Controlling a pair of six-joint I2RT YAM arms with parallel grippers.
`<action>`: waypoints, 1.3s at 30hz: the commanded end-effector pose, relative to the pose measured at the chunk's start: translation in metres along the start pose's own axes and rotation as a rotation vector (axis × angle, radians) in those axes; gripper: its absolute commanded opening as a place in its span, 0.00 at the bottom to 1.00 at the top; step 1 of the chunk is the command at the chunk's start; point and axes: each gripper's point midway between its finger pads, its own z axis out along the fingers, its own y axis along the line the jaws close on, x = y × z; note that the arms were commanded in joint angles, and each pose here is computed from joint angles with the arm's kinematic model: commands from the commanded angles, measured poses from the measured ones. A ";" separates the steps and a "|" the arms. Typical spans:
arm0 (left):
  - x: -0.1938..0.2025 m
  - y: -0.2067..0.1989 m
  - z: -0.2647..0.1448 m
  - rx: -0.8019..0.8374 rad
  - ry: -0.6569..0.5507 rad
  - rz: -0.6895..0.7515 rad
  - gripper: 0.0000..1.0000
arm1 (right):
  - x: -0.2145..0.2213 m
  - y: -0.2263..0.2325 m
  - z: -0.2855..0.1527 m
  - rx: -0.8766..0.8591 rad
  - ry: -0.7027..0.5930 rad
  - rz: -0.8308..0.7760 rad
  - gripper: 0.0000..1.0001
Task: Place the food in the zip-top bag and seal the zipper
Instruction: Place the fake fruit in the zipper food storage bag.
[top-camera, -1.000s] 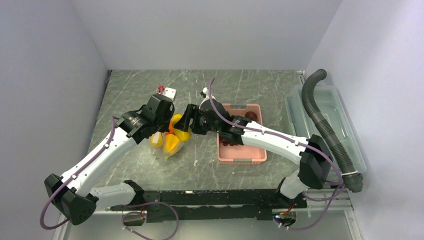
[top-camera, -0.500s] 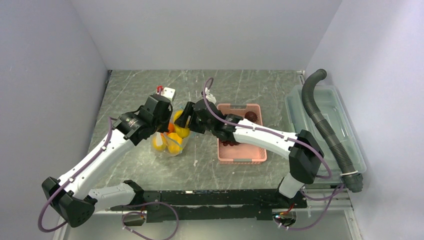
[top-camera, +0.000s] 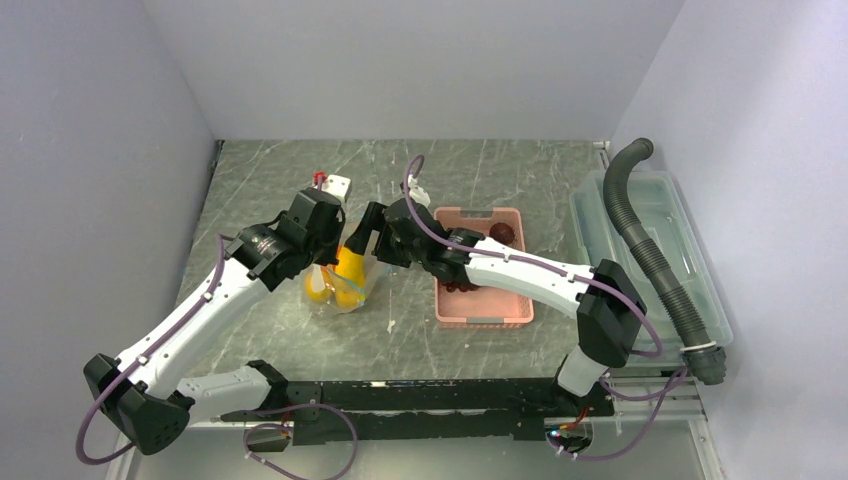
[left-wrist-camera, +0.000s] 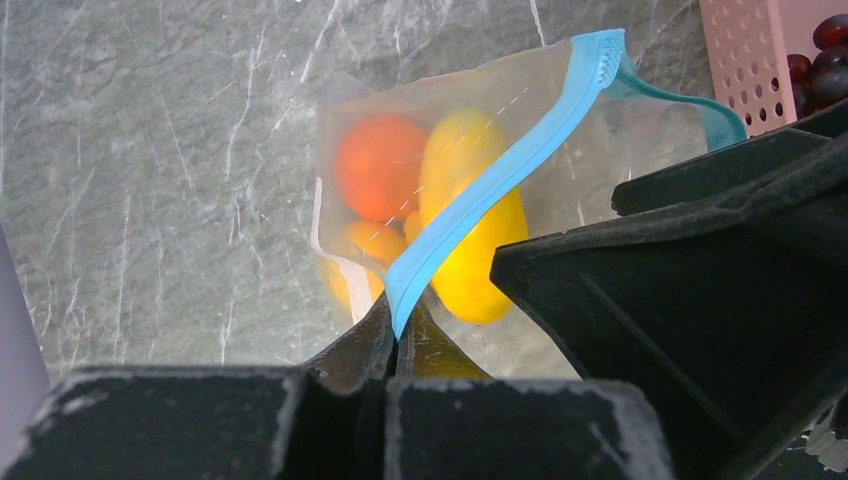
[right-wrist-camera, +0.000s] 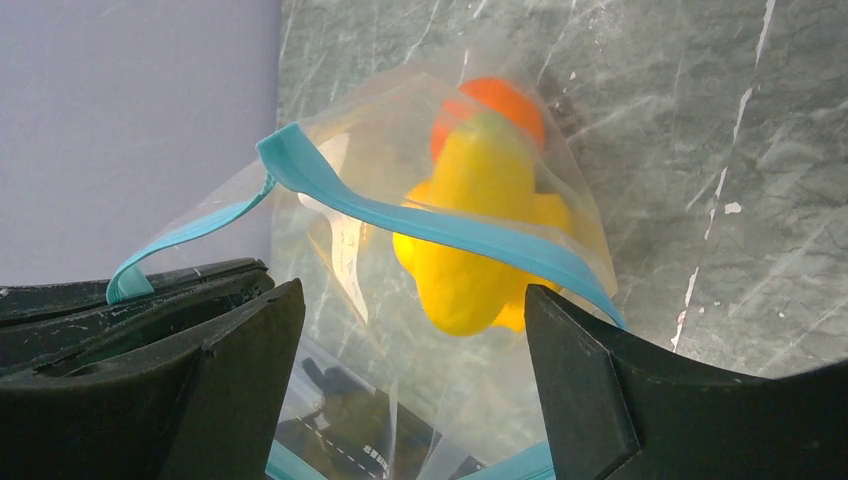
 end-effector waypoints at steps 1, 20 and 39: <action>-0.012 0.002 -0.003 0.000 -0.053 -0.017 0.00 | -0.015 0.031 -0.011 -0.093 -0.037 -0.020 0.85; -0.010 0.001 0.001 -0.009 -0.038 -0.011 0.00 | -0.028 0.043 -0.058 -0.163 -0.065 -0.175 0.82; -0.009 0.000 0.003 -0.002 -0.034 -0.006 0.00 | -0.066 -0.027 -0.131 0.079 -0.225 -0.443 0.82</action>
